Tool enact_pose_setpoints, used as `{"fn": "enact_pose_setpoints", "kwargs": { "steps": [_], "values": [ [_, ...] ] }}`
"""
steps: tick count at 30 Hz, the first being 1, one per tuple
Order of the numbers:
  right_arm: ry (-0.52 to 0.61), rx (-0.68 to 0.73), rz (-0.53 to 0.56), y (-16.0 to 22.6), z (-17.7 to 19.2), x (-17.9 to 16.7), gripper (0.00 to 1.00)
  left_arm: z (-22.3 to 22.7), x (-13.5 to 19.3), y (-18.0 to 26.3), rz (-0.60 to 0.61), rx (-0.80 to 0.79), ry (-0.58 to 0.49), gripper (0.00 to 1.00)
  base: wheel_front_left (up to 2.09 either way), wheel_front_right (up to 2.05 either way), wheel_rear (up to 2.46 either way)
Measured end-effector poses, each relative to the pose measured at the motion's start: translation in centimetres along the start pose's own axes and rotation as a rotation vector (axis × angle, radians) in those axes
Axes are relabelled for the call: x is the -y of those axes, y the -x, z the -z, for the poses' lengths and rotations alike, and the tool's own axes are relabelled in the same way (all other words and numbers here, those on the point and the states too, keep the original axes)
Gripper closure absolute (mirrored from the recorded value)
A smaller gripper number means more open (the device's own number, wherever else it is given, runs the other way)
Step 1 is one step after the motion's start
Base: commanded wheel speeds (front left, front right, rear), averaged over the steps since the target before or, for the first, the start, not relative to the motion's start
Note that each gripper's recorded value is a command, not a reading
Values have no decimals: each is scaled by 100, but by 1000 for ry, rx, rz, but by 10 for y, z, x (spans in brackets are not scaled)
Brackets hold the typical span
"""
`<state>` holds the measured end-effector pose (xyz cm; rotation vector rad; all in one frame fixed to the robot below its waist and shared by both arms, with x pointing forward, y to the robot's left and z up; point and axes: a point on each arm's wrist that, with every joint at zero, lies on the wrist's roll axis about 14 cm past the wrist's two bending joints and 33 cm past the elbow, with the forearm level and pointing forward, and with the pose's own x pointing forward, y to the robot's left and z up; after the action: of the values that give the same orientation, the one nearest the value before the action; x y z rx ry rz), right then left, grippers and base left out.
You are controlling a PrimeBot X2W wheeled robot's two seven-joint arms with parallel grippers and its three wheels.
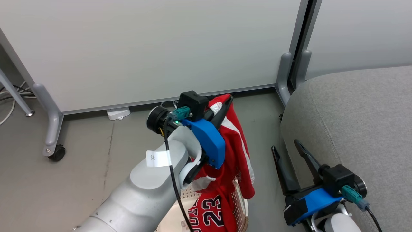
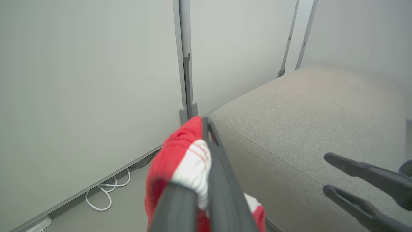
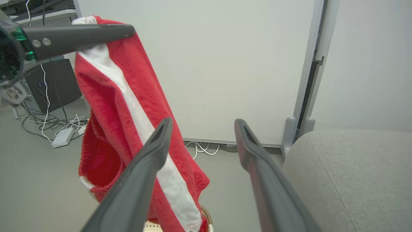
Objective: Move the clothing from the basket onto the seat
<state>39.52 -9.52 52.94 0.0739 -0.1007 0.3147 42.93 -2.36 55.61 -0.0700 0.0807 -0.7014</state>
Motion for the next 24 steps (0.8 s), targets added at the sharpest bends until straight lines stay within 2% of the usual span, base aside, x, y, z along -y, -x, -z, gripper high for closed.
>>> {"fn": "enact_pose_setpoints", "kwargs": {
  "steps": [9, 24],
  "values": [
    [-12, -15, -5, 6, 3, -3, 0, -6, 19, -8, 42, -3, 0, 100, 0, 0, 0],
    [-22, -49, -25, 4, 11, -10, 0, 11, 17, -11, 38, -44, 20, 100, 0, 0, 0]
  ]
}}
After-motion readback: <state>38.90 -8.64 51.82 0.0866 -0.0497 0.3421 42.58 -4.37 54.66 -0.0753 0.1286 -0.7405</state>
